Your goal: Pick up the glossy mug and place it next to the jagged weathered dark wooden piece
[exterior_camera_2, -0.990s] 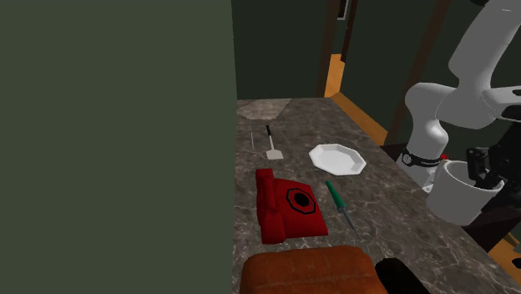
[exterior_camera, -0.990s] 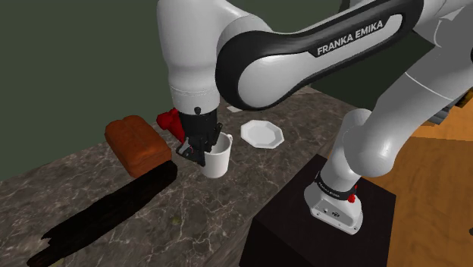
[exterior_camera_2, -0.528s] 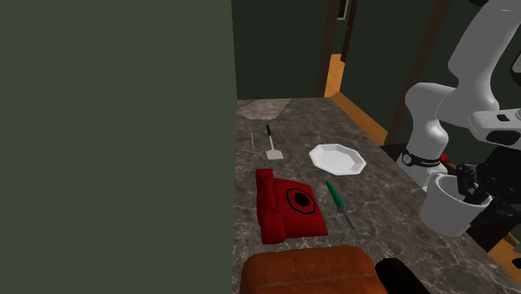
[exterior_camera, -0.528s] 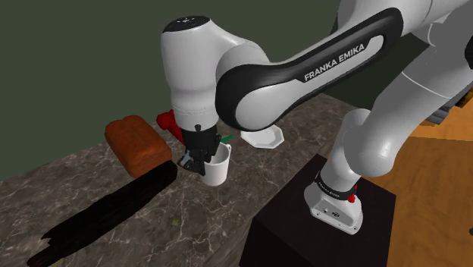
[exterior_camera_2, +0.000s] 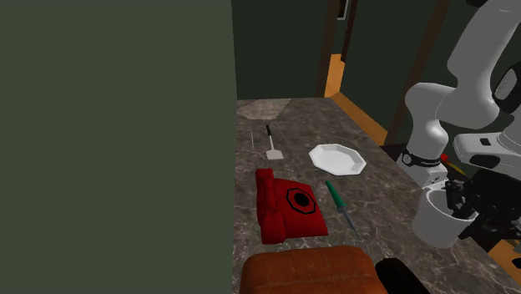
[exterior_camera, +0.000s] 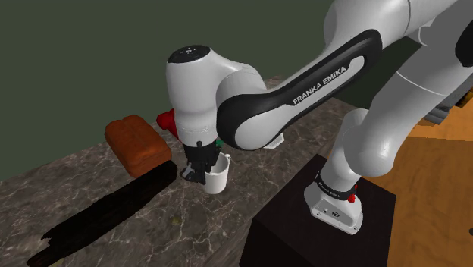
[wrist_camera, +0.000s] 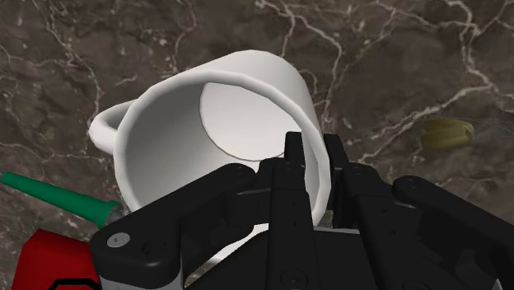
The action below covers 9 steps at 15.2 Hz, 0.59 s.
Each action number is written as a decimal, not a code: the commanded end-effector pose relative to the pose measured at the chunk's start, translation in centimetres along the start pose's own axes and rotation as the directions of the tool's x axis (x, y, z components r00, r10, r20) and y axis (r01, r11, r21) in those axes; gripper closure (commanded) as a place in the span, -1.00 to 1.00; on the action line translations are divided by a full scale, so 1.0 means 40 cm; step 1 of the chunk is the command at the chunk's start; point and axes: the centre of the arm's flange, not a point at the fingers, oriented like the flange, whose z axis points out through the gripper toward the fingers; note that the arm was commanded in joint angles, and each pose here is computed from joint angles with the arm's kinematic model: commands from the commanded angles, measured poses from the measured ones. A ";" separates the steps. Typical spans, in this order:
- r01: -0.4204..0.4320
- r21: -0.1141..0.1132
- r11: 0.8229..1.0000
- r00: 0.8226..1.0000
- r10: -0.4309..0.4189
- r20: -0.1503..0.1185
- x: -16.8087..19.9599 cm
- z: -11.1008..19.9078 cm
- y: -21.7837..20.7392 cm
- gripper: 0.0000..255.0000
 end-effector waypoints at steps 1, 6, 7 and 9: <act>0.000 0.001 1.000 1.000 0.000 -0.001 -0.001 0.026 -0.004 1.00; 0.000 0.001 1.000 1.000 0.000 -0.001 0.000 0.077 -0.007 1.00; 0.000 0.001 1.000 1.000 0.000 -0.001 0.000 0.077 -0.007 1.00; 0.000 0.001 1.000 1.000 0.000 -0.001 0.000 0.077 -0.007 1.00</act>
